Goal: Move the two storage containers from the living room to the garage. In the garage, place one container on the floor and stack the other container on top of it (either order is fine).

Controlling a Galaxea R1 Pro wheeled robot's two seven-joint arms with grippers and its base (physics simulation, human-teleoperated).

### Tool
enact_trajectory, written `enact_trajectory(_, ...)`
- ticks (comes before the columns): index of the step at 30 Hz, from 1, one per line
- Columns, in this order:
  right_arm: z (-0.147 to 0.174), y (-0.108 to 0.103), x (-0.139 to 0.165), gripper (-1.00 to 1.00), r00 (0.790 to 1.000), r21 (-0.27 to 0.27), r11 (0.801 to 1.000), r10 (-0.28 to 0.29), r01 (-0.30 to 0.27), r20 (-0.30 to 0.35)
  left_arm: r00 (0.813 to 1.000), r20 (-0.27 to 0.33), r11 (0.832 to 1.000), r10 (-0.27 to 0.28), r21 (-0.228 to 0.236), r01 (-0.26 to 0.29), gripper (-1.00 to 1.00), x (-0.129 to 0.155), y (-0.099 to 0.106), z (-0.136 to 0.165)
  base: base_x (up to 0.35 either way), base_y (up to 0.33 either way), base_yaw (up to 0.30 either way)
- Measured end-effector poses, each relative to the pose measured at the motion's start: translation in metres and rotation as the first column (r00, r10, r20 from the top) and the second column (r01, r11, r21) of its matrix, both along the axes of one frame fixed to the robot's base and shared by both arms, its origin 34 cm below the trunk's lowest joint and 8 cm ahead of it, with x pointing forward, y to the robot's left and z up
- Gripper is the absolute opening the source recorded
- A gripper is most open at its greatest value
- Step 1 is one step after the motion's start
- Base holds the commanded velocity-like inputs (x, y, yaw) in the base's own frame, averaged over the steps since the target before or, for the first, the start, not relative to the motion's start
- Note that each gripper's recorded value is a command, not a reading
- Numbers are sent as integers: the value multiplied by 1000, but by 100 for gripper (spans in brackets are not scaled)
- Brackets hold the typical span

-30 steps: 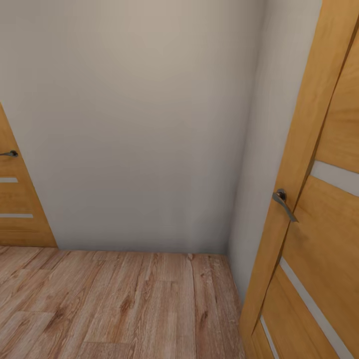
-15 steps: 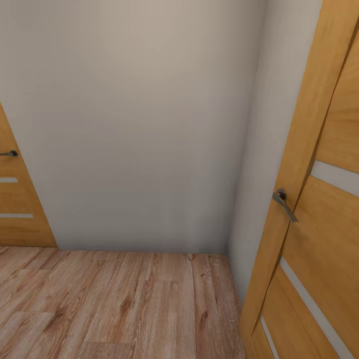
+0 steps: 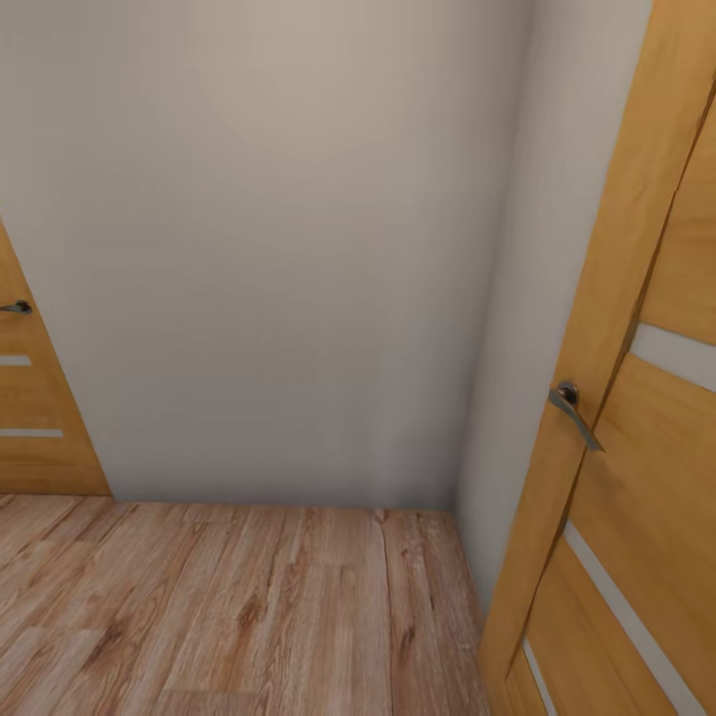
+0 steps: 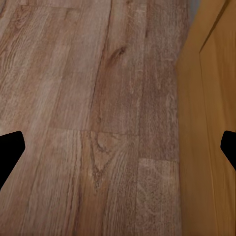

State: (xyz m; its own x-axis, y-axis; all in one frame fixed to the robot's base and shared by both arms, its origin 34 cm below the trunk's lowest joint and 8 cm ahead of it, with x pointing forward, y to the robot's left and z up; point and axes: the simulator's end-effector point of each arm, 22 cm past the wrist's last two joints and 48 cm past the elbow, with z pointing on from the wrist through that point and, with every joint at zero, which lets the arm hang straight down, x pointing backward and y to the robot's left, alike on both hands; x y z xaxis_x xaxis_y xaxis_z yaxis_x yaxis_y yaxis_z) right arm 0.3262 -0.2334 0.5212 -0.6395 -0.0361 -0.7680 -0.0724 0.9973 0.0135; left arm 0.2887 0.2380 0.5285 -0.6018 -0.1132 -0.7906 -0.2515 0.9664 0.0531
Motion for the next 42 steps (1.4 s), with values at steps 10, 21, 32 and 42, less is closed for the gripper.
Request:
enact_trajectory(10,0,0,0,100,1000,0,1000,0,0,-1,1000,0,1000,1,-1,-1,100,0,-1,0,44,0,0)
enact_trajectory(21,0,0,0,100,1000,0,1000,0,0,-1,1000,0,1000,1,-1,-1,100,0,-1,0,142,0,0)
enact_trajectory(32,0,0,0,100,1000,0,1000,1,-1,-1,1000,-1,1000,1,-1,-1,100,0,-1,0,236,0,0)
enact_trajectory(42,0,0,0,100,1000,0,1000,1,-1,-2,1000,-1,1000,1,-1,-1,100,0,-1,0,6,0,38)
